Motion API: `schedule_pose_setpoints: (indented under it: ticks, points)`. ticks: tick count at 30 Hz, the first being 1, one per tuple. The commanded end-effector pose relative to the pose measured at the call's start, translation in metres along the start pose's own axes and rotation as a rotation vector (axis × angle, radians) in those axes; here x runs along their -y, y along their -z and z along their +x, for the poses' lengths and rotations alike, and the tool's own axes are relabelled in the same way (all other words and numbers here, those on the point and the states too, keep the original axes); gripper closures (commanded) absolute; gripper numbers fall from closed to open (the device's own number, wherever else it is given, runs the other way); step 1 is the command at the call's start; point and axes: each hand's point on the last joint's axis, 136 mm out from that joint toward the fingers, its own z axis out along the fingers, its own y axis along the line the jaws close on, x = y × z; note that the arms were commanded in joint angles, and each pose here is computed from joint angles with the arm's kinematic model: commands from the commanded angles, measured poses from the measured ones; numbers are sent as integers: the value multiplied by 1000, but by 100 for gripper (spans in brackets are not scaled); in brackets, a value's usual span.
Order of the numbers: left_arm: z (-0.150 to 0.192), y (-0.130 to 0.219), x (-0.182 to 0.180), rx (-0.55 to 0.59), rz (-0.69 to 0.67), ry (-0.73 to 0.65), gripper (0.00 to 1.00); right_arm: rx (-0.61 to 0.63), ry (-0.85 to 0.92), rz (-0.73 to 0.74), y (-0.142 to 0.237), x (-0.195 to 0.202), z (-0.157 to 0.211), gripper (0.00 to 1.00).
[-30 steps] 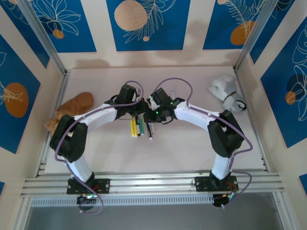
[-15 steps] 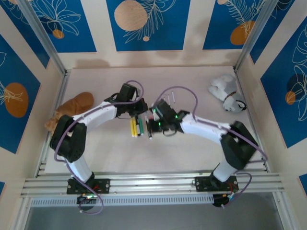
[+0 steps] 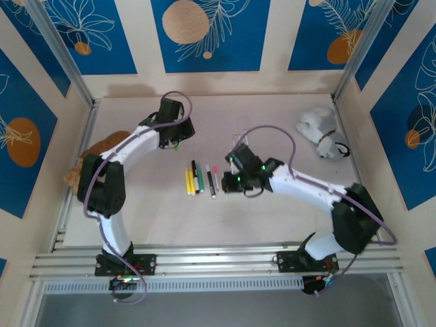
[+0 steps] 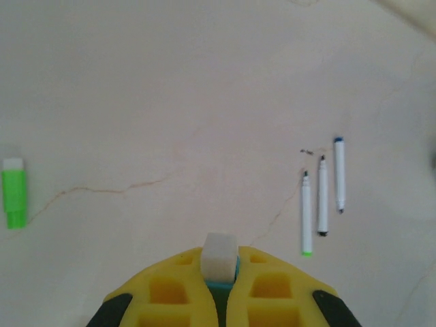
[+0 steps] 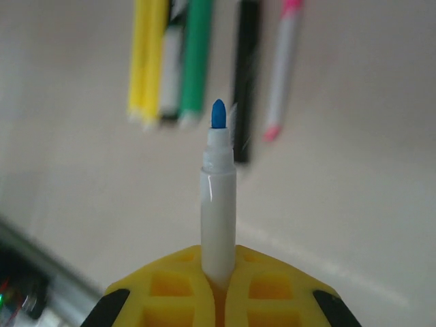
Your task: Open the pen caps
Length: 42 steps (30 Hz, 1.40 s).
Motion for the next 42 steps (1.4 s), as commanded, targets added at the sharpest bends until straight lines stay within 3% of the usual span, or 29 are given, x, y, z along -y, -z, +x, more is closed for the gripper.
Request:
schedule_pose_setpoints:
  ticks: [1, 6, 19, 32, 36, 42]
  points:
    - [15, -9, -26, -143, -163, -158, 100, 35, 30, 100, -16, 28, -50, 100]
    - [15, -19, -56, -194, -312, -231, 100, 16, 5, 149, -50, 56, -97, 100]
    - [34, -59, -95, -316, -418, -211, 100, -33, 6, 254, -90, 87, -153, 100]
    - [35, -69, -122, -360, -484, -188, 100, -76, -2, 330, -99, 103, -155, 79]
    - [32, -69, -123, -356, -485, -186, 87, -77, -9, 346, -97, 105, -155, 75]
    - [20, -61, -116, -323, -484, -191, 82, -64, -10, 371, -88, 106, -157, 72]
